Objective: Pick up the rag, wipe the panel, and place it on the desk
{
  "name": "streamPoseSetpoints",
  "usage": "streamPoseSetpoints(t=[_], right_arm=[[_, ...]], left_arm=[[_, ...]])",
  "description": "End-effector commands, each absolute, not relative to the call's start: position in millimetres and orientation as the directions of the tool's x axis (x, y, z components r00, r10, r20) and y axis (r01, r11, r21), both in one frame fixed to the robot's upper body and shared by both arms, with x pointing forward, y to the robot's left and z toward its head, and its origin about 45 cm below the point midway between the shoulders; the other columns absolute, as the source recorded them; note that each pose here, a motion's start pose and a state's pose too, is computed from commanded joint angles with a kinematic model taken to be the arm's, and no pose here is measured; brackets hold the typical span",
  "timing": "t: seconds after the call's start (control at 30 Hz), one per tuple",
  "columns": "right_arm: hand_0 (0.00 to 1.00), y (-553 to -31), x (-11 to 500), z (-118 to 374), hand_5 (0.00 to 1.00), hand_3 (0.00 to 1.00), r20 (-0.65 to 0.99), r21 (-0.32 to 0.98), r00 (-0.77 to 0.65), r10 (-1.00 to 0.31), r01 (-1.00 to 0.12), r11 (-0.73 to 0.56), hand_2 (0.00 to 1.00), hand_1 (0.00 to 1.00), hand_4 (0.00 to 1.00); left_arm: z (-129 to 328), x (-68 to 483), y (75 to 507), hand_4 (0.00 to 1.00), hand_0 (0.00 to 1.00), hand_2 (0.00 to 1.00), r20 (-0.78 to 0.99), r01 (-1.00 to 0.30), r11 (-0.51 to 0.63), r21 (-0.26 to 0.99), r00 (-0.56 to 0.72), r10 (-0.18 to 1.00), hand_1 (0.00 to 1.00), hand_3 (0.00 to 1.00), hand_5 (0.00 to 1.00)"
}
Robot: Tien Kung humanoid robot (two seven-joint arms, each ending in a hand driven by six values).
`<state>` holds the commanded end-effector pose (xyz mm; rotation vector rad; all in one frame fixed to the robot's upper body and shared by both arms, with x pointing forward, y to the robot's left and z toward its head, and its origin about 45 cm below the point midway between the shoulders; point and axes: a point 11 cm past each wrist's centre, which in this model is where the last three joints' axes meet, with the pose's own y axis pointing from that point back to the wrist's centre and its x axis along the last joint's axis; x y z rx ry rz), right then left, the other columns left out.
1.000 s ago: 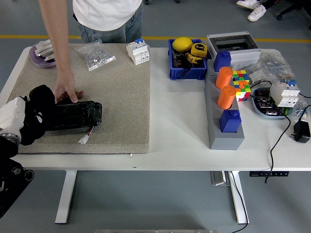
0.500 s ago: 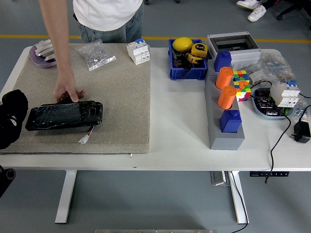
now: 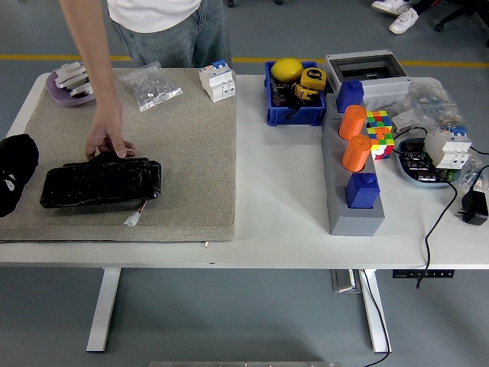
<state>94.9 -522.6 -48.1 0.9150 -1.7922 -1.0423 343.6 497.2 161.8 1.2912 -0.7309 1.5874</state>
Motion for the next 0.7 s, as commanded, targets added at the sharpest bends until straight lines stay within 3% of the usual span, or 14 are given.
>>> streamPoseSetpoints(t=[0.07,0.1,0.27,0.3,0.67,0.7], right_arm=[[0.802,-522.5,96.2,-47.8,0.734,0.678,0.302,0.906,-0.374,-0.877,-0.173,0.386,0.707,0.698,0.998],[0.802,-522.4,96.6,-47.8,0.734,0.678,0.302,0.906,-0.373,-0.877,-0.174,0.386,0.707,0.698,0.998],[0.802,-521.8,98.8,-47.4,0.734,0.678,0.301,0.905,-0.373,-0.878,-0.179,0.386,0.707,0.698,0.998],[0.803,-521.7,99.3,-47.3,0.735,0.679,0.300,0.905,-0.371,-0.879,-0.180,0.385,0.707,0.698,0.998],[0.803,-521.2,103.7,-46.2,0.733,0.679,0.298,0.902,-0.374,-0.879,-0.190,0.387,0.707,0.696,0.998],[0.802,-521.1,103.7,-46.2,0.733,0.679,0.298,0.902,-0.374,-0.879,-0.190,0.387,0.707,0.694,0.998]], left_arm=[[157.6,343.8,497.6,0.340,0.340,0.539,0.952,-0.923,-0.363,0.130,0.015,0.305,0.390,0.528,0.002],[156.3,343.9,497.3,0.380,0.424,0.572,0.951,-0.925,-0.354,0.140,0.026,0.308,0.527,0.535,0.002],[153.1,345.6,493.7,0.380,0.424,0.572,0.947,-0.933,-0.322,0.159,0.052,0.317,0.527,0.535,0.002],[153.9,346.2,493.2,0.474,0.485,0.621,0.947,-0.934,-0.322,0.158,0.051,0.318,0.652,0.549,0.002],[159.2,349.7,499.4,0.529,0.493,0.649,0.953,-0.922,-0.348,0.170,0.065,0.295,0.702,0.562,0.002],[158.0,349.5,499.3,0.714,0.593,0.784,0.952,-0.921,-0.347,0.179,0.074,0.296,0.776,0.646,0.002]])
